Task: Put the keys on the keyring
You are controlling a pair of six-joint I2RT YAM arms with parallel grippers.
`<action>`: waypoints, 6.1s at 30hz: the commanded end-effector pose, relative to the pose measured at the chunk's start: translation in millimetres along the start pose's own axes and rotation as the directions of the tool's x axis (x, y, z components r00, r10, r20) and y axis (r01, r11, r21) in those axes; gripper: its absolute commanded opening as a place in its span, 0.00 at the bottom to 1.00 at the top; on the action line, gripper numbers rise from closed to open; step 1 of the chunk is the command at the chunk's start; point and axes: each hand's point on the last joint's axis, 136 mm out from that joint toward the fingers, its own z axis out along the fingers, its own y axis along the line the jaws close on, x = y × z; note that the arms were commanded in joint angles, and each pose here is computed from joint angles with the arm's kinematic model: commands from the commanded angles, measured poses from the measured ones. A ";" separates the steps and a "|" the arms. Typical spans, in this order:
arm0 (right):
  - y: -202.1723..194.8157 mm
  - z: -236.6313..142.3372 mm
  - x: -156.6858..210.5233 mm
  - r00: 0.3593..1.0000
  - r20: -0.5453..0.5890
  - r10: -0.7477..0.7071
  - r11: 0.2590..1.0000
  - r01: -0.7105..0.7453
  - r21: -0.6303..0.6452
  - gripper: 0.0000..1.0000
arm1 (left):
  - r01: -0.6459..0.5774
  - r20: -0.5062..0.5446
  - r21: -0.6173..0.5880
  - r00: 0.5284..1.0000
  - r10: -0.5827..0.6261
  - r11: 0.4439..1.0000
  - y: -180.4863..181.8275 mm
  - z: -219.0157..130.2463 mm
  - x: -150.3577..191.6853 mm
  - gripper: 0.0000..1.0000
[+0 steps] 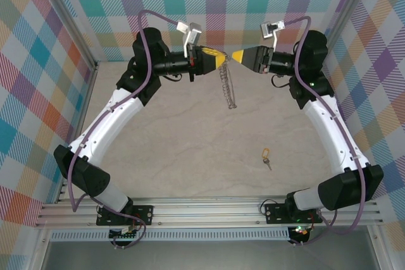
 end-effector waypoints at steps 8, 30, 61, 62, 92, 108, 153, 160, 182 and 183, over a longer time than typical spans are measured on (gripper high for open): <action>20.3 7.7 -4.7 0.997 -0.037 -0.070 0.995 0.067 -0.071 0.38 | -0.049 0.036 0.057 0.998 0.047 0.997 -15.3 3.1 -18.6 0.00; 22.6 8.2 -2.4 0.994 -0.053 -0.091 0.994 0.087 -0.065 0.00 | -0.027 0.022 0.060 0.999 0.026 0.998 -14.0 6.0 -22.7 0.00; 38.8 -11.5 -48.8 0.944 0.308 -0.118 0.992 0.128 -0.013 0.00 | 0.276 0.247 -0.017 0.933 -0.263 0.961 -3.8 -9.9 -64.7 0.51; 38.7 -11.8 -49.0 0.943 0.312 -0.114 0.992 0.125 -0.016 0.00 | 0.278 0.251 -0.017 0.931 -0.265 0.961 -3.0 -9.8 -65.1 0.51; 42.2 9.9 -46.3 0.958 0.279 -0.069 0.990 0.100 -0.097 0.00 | 0.300 0.240 0.028 0.924 -0.297 0.954 9.3 7.6 -66.2 0.46; 32.6 14.4 -47.2 0.959 0.277 -0.060 0.993 0.087 -0.085 0.00 | 0.306 0.226 0.039 0.925 -0.306 0.951 9.6 8.9 -60.7 0.30; 48.1 -14.9 -28.1 0.993 0.070 -0.099 0.995 0.101 -0.027 0.33 | 0.123 -0.145 0.036 0.983 -0.116 0.992 -3.4 11.1 -32.1 0.00; 46.5 -14.5 -19.0 0.996 0.056 -0.073 0.997 0.075 -0.032 0.32 | 0.119 -0.140 0.033 0.984 -0.113 0.992 -2.7 11.3 -33.2 0.00; 33.4 4.6 -12.3 0.999 0.026 -0.041 0.997 0.042 -0.057 0.26 | 0.121 -0.135 0.039 0.984 -0.115 0.992 -1.0 13.4 -34.1 0.00; 33.3 4.7 -12.4 0.999 0.025 -0.041 0.997 0.042 -0.057 0.25 | 0.121 -0.136 0.040 0.984 -0.115 0.992 -1.0 13.4 -33.9 0.00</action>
